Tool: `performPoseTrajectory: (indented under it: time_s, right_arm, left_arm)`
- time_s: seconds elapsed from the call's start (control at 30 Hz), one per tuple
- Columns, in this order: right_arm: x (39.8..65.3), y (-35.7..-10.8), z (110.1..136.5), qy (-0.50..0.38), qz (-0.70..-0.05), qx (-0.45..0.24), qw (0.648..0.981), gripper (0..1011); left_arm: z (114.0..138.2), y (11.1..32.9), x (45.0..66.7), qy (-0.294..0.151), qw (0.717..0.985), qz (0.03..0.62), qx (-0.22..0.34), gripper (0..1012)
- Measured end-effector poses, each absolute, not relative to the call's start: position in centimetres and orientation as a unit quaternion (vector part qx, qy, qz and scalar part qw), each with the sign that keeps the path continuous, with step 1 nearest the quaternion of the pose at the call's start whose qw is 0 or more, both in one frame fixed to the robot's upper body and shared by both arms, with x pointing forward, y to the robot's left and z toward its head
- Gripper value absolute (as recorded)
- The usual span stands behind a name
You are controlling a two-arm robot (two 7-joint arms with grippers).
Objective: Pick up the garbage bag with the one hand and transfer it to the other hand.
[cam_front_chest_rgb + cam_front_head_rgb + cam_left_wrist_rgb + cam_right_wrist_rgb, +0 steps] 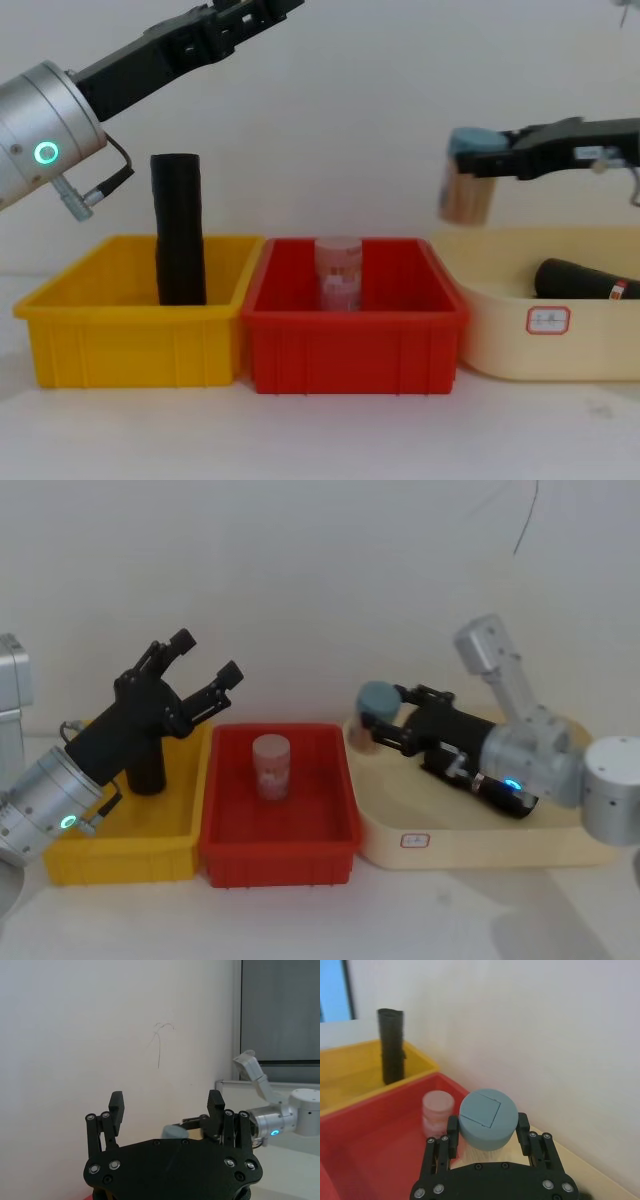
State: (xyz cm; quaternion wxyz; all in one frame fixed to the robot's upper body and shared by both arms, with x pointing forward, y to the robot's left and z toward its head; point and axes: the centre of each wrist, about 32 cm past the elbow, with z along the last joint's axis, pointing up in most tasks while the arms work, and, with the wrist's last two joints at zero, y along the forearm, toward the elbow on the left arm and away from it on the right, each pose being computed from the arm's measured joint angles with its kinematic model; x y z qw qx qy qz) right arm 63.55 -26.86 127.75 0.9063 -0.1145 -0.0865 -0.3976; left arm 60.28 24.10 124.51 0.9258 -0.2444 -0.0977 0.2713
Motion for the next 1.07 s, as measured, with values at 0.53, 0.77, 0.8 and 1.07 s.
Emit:
performPoseTrajectory:
  time_s: [0.53,0.77,0.8,1.07]
  right_arm:
    - [58.7,-30.8,125.7,-0.06,-0.437,-0.135,0.887,697]
    - [57.5,-31.1,124.8,-0.052,-0.431,-0.145,0.889,891]
    - [57.3,-31.2,124.7,-0.052,-0.429,-0.143,0.89,922]
    - [56.1,-31.6,124.6,-0.061,-0.421,-0.111,0.898,1000]
  left_arm:
    - [124.5,24.1,60.3,-0.098,0.926,0.271,-0.244,1002]
    - [124.5,24.1,60.3,-0.098,0.926,0.271,-0.244,1002]
    - [124.5,24.1,60.3,-0.098,0.926,0.271,-0.244,1001]
    - [124.5,24.1,60.3,-0.098,0.926,0.271,-0.244,1002]
